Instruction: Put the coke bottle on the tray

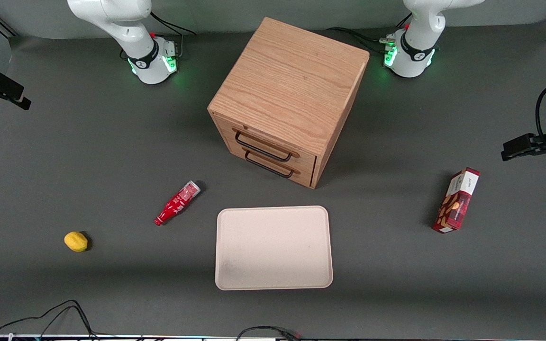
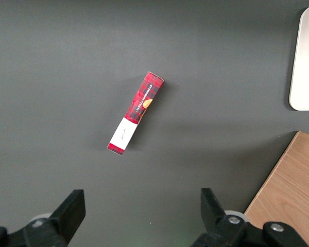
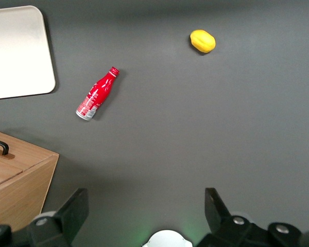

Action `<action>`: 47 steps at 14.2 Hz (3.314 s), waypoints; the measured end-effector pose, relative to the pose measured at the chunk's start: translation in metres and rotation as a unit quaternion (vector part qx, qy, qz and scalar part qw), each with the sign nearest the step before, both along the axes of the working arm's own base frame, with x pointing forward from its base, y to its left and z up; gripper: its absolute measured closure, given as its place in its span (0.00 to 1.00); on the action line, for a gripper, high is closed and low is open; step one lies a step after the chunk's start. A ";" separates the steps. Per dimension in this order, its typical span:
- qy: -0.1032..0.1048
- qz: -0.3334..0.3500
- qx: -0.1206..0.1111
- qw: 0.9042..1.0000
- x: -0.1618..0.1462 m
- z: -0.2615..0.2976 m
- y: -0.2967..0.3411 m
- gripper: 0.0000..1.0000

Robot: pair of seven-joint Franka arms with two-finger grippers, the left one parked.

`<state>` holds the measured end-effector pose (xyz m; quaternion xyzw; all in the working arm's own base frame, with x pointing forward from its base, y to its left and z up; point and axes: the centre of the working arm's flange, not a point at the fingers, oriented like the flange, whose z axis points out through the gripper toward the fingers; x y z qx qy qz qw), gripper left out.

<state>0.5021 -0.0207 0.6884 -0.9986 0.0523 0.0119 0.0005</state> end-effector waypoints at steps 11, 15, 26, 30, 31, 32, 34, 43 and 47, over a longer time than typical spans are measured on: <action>0.010 0.004 0.000 1.000 0.000 -0.002 0.004 0.00; 0.012 0.004 0.000 1.000 0.002 -0.004 0.004 0.00; 0.015 -0.094 0.022 0.995 0.002 -0.003 0.049 0.00; 0.042 -0.185 0.034 0.981 0.013 -0.024 0.097 0.00; 0.048 -0.211 0.031 0.976 0.020 -0.036 0.113 0.00; 0.054 -0.235 0.029 0.970 0.028 -0.049 0.129 0.00; 0.064 -0.272 0.029 0.960 0.047 -0.082 0.161 0.00; 0.029 -0.311 -0.010 0.950 0.102 -0.372 0.201 0.00; 0.004 -0.314 -0.016 0.949 0.098 -0.460 0.203 0.00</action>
